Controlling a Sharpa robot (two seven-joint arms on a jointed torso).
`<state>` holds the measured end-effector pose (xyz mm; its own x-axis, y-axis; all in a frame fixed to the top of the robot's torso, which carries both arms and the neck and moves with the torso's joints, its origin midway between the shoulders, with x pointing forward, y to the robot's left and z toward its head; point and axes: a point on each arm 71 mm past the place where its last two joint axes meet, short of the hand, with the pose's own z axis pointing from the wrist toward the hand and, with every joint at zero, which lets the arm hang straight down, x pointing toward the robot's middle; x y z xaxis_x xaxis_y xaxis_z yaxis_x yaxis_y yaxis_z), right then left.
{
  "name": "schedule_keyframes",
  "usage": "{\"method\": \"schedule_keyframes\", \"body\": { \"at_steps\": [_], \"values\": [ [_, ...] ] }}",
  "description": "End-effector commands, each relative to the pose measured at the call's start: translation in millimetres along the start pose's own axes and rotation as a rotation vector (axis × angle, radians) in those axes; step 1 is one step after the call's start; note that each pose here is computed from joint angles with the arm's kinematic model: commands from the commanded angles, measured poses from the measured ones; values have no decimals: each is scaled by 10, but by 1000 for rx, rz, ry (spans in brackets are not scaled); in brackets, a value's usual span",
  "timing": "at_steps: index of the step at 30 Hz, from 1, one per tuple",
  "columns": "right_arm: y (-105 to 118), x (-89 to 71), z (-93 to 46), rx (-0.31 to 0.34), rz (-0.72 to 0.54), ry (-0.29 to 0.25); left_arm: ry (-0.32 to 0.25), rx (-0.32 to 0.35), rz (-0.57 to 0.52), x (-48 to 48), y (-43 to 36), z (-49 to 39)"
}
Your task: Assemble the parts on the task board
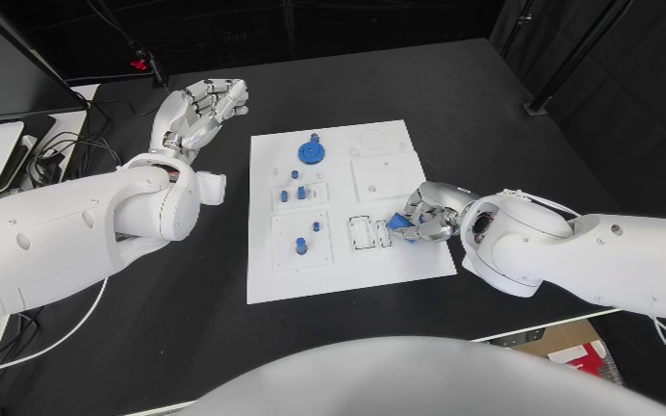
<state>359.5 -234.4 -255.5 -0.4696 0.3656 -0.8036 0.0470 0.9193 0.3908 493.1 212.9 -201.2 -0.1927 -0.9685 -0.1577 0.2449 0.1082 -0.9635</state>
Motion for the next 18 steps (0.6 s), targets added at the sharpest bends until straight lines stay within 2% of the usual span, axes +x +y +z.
{"method": "schedule_keyframes", "body": {
  "at_steps": [1,9,18],
  "values": [
    [-5,-31,-47,-12,132,-23,5,124,-6,5,-96,1],
    [-69,-103,-158,-10,227,-58,7,123,-6,24,-91,14],
    [-54,-181,-206,-17,381,-47,9,122,-8,40,-87,23]
  ]
}}
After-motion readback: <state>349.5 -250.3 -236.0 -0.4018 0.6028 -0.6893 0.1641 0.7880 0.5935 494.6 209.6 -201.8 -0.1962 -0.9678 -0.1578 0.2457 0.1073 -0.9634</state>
